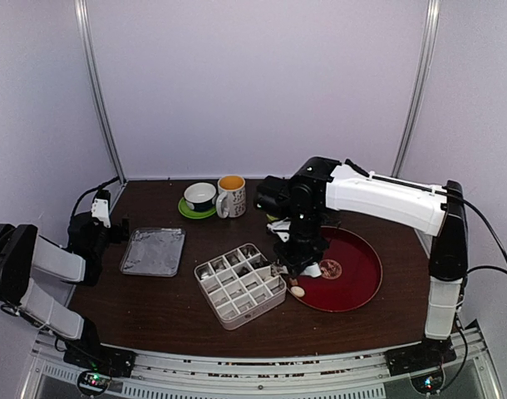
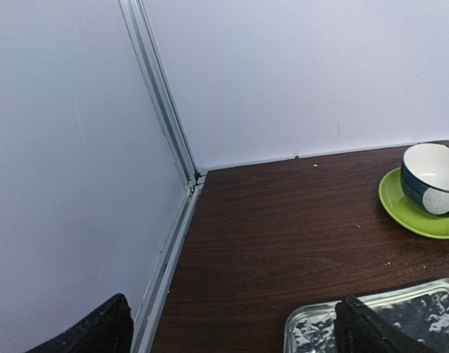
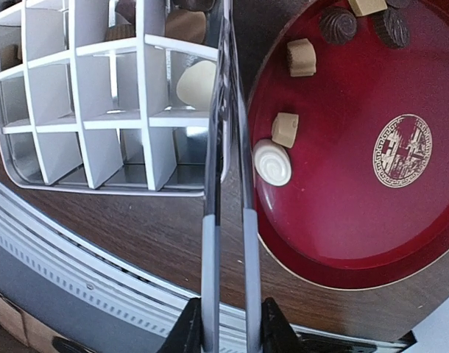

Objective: Pack the chocolate
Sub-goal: Move the packing box to the center of the board.

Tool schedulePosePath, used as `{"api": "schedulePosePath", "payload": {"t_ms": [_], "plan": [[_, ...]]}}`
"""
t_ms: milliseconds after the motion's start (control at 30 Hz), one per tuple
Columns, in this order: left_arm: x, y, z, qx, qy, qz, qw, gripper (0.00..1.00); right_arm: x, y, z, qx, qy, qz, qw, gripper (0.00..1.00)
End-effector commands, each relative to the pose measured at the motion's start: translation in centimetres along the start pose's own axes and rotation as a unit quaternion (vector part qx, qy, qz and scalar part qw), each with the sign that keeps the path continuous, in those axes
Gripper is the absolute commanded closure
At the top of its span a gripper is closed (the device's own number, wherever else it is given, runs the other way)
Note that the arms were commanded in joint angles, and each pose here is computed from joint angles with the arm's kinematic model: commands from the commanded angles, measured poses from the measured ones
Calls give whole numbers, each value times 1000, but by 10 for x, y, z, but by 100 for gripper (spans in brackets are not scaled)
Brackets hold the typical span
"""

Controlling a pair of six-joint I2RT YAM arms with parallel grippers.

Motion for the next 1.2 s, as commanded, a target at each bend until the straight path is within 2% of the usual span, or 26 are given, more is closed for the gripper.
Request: {"api": "schedulePosePath", "payload": {"t_ms": [0,33,200,600,900,1167], "plan": [[3,4,-12,-23,-9,-1,1000,2,7,-11,-21,-60,77,-66,993,100],[4,5,-12,-23,-9,-2,1000,2,8,-9,-23,-61,79,-66,993,100],[4,5,-12,-22,-11,0,1000,2,6,-5,-22,-66,89,-58,992,87],[4,5,-12,-22,-11,0,1000,2,-11,-25,-26,-122,96,7,988,81],[4,5,-12,-21,-11,-1,1000,2,-9,-23,-28,-153,89,-11,984,75],[4,6,-12,-21,-11,-1,1000,2,-7,-12,-23,-146,65,-23,987,74]]}}
Point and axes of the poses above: each gripper's point midway between its finger pads, its own y axis out along the fingers, its own x axis along the line the jaws close on, z = x × y, the point moved 6 cm from there along -y, back along the fingers, and after that the axes turned 6 degrees about -y, right-handed, at the moved point
